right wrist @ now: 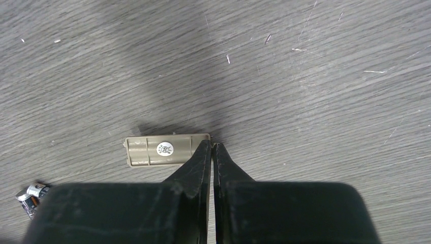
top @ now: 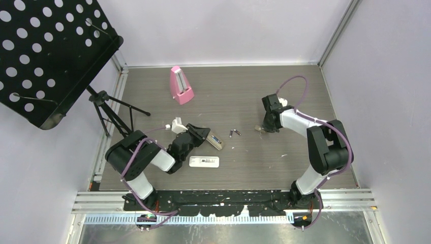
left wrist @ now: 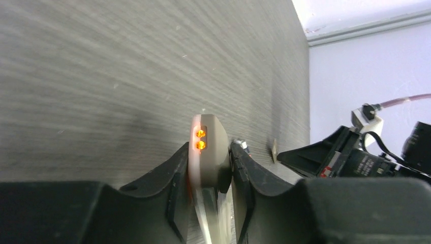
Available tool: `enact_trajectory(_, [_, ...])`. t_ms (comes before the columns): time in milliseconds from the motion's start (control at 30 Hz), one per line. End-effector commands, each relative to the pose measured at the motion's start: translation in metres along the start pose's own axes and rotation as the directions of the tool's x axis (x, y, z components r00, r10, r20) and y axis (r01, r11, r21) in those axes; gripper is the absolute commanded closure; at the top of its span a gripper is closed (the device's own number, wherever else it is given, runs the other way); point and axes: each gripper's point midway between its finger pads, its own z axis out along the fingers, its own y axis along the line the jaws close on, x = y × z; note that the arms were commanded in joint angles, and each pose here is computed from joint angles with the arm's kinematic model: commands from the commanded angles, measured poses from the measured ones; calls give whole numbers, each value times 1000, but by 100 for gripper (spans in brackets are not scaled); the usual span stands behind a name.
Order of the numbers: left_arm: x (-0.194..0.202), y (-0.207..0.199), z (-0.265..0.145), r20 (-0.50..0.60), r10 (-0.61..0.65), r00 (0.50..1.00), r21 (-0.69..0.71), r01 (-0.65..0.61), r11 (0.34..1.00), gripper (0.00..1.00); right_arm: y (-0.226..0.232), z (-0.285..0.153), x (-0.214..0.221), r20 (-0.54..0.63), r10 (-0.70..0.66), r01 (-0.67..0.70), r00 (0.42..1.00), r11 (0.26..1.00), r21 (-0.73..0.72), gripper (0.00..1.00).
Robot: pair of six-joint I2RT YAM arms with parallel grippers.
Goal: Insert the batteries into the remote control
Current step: Place the remote control at the center of the board.
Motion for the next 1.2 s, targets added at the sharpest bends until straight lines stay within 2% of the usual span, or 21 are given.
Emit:
enact_trajectory(0, [-8, 21, -11, 78, -26, 997, -109, 34, 993, 65, 1, -5, 1, 8, 44, -44, 999, 999, -21, 99])
enact_trajectory(133, [-4, 41, -31, 59, 64, 996, -333, -41, 942, 53, 1, -9, 1, 15, 57, -56, 998, 998, -29, 99])
enact_trajectory(267, [-16, 26, -37, 87, 116, 989, -354, -78, 932, 39, 4, -13, 0, 15, 69, -68, 998, 997, -48, 99])
enact_trajectory(600, [-23, 44, -61, 55, 130, 990, -508, -84, 857, 13, 14, -38, -3, 17, 100, -97, 995, 986, -133, 99])
enact_trajectory(867, [-30, 40, -84, 29, 131, 991, -487, -100, 868, 10, 34, -75, -7, 20, 133, -121, 991, 946, -299, 99])
enact_trajectory(1000, [-36, 20, -94, -11, 161, 987, -424, -150, 893, 8, 66, -104, -5, -16, 117, -109, 993, 861, -497, 99])
enact_trajectory(1100, [-38, -2, -105, -31, 142, 989, -316, -144, 938, 7, 92, -128, 0, -31, 80, -82, 996, 778, -623, 99])
enact_trajectory(1167, [-39, -30, -110, -37, 135, 990, -168, -139, 976, 8, 106, -142, 7, -27, 48, -53, 999, 741, -669, 99])
